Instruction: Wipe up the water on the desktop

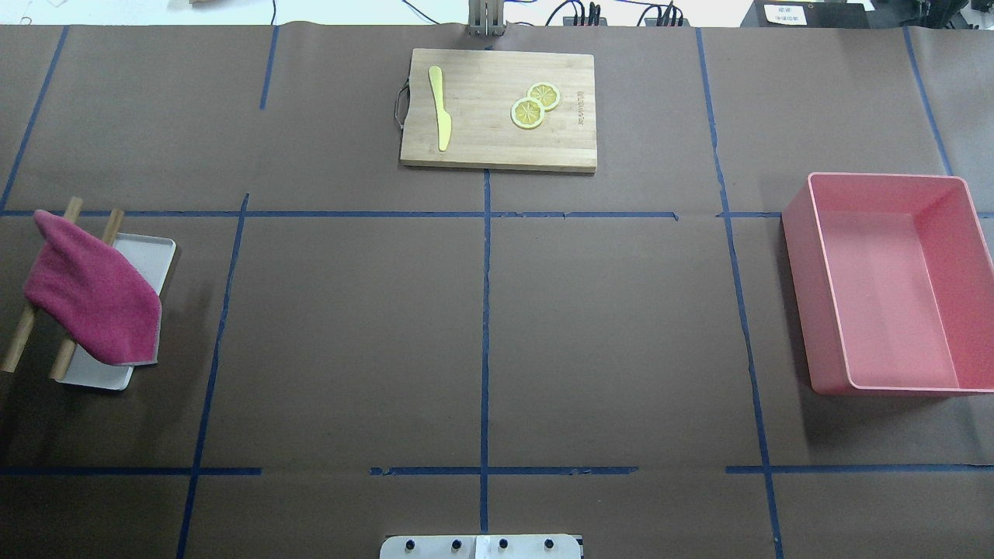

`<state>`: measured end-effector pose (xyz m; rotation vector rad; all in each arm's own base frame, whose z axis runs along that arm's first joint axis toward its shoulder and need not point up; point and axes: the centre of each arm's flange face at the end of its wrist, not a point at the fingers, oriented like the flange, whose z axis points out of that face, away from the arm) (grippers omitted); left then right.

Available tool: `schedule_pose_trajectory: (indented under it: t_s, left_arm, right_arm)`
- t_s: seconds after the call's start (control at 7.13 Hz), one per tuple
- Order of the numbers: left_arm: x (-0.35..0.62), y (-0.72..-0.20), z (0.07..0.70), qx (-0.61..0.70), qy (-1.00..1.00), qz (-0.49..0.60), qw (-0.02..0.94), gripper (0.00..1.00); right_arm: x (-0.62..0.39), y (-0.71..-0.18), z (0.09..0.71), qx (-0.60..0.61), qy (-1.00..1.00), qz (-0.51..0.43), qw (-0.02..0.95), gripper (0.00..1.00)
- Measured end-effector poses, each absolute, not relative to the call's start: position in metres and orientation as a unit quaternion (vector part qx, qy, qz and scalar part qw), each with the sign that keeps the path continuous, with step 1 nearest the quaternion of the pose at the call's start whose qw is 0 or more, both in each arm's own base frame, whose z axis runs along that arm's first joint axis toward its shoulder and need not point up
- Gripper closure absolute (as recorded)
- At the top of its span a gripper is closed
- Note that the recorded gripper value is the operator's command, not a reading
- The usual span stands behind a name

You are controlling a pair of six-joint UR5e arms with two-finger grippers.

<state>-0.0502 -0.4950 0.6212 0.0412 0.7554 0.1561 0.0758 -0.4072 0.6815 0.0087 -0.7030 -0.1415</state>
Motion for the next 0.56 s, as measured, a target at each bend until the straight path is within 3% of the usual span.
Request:
schedule_pose_trajectory:
  t_s: [0.56]
  left_arm:
    - [-0.0499, -0.4997, 0.6157, 0.050, 0.367, 0.088, 0.925, 0.00]
  right_arm:
    - [0.0756, -0.4127, 0.6766, 0.013, -0.342, -0.073, 0.937, 0.00]
